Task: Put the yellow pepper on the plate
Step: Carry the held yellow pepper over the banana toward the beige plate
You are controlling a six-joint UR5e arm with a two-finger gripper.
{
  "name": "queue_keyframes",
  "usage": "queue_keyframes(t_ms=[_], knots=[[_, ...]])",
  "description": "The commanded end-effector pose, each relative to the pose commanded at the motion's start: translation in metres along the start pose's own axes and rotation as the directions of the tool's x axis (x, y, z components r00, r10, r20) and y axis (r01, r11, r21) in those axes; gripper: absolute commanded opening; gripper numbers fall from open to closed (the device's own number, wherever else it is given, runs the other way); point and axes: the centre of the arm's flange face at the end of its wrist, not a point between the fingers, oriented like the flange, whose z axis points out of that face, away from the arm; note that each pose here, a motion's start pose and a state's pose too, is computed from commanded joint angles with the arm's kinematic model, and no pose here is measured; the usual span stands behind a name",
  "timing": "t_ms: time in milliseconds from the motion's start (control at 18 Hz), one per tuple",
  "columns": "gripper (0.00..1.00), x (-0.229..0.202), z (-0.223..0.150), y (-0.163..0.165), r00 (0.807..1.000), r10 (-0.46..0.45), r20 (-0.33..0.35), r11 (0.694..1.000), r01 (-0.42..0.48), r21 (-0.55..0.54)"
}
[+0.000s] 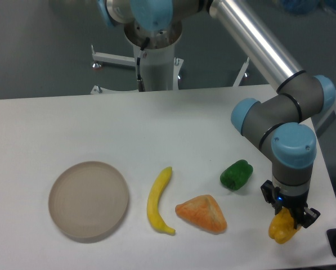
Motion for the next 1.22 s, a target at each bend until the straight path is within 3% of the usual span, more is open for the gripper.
queue_keyframes(t_ms=[389,611,833,1000,1222], knots=[[0.41,0.017,-0.02,-0.02,1.0,-0.017,-0.008,1.0,0.017,0.001],[0.41,0.05,-0.06,-0.019,0.997,-0.022,-0.075,1.0,0.021,-0.016],[0.41,0.102,-0.087,-0.07,0.988,-0.075,-0.136,0.997,0.071,-0.031],[0.41,0.147,-0.098,-0.11,0.971,-0.177,-0.163,0.984,0.17,-0.056],[0.41,0.212,-0.11,-0.163,0.952,-0.244,-0.186,0.969,0.234,-0.077]])
